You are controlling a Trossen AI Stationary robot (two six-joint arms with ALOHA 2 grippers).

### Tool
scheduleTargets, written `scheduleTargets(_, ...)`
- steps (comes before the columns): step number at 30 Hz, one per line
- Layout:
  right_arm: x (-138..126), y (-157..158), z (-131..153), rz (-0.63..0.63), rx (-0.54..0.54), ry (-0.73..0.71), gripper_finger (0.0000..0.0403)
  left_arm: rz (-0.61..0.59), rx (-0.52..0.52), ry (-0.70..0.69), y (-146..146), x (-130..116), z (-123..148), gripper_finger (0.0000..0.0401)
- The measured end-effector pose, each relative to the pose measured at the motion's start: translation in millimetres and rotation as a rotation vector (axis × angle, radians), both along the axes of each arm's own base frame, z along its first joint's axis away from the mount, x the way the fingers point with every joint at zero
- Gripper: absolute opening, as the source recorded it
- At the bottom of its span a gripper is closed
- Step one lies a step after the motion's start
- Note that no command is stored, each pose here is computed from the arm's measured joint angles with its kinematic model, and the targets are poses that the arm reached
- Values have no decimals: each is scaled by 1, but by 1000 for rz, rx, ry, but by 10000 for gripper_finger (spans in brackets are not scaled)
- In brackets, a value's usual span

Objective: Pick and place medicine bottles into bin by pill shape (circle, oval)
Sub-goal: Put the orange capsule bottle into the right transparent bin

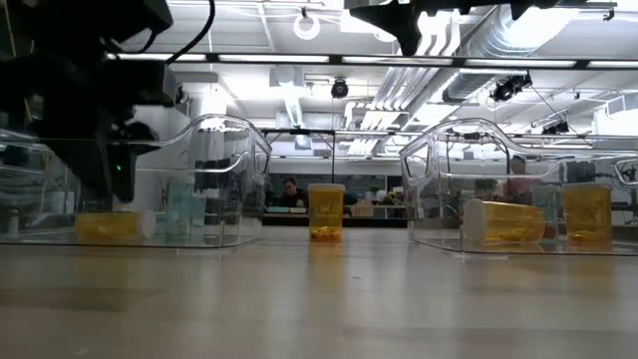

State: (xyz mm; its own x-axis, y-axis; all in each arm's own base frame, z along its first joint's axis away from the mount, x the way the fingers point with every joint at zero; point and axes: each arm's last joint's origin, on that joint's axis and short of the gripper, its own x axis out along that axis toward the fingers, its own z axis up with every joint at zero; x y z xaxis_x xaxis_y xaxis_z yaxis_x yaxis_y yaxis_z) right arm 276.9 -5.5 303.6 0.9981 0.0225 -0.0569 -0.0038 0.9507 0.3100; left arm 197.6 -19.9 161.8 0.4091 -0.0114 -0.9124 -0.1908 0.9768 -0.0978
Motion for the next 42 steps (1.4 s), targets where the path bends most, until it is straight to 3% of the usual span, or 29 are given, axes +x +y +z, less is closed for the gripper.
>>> scheduleTargets(5, 0, 0, 0, 0, 0, 1, 270, -27, 19, -32, 1, 3, 36, 198)
scheduleTargets(8, 0, 0, 0, -6, 0, -1, 270, -20, 59, -123, 6, 1, 71, 199)
scheduleTargets(14, 0, -2, 1, -55, -3, -8, 270, 103, 234, -548, 23, -22, 152, 200)
scheduleTargets(19, 0, -2, 1, -56, -3, -12, 270, 250, 325, -923, 35, -47, 190, 200)
scheduleTargets(22, 0, -2, 1, -56, -3, -15, 270, 306, 334, -1059, 40, -55, 189, 200)
scheduleTargets(26, 0, -2, 1, -59, -8, -15, 270, 333, 301, -1145, 42, -53, 167, 200)
scheduleTargets(32, 0, -2, 1, -59, -11, -15, 270, 297, 251, -1172, 41, -44, 138, 200)
scheduleTargets(42, 0, -2, 1, -59, -37, -15, 270, 282, 242, -1186, 41, -41, 138, 200)
